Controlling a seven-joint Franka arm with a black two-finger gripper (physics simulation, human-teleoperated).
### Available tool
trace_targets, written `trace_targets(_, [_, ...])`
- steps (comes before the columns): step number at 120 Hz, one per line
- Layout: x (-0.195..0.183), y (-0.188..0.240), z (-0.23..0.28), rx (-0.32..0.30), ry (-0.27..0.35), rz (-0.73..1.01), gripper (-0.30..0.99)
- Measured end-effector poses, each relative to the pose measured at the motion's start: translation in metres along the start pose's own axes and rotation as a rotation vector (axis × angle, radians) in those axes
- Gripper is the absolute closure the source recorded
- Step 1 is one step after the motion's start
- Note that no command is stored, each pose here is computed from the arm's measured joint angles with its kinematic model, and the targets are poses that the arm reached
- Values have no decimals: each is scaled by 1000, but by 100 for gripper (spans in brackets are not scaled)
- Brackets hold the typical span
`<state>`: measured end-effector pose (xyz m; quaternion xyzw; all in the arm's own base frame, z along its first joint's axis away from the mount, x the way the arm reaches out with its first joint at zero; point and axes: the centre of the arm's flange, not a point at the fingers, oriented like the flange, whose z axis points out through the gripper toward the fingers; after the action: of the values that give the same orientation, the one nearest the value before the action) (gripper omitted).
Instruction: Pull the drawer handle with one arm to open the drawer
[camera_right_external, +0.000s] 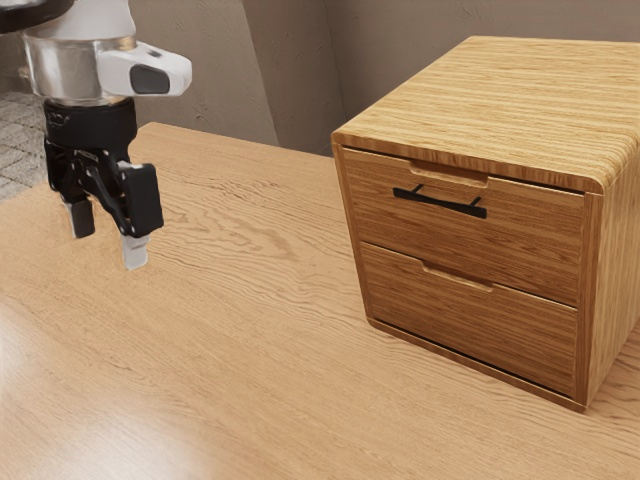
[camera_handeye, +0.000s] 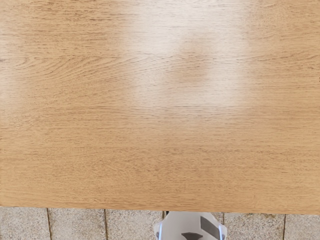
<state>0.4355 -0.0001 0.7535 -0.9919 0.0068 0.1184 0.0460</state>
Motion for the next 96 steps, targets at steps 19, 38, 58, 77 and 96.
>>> trace_targets(19, [32, 3, -12, -1, 196, 15, 0])
trace_targets(38, [54, 8, -10, 19, 252, 66, 0])
trace_targets(58, [43, 40, 17, 108, 406, 354, 0])
trace_targets(77, [40, 149, 33, 283, 561, 773, 0])
trace_targets(96, [21, 185, 12, 461, 697, 1012, 0])
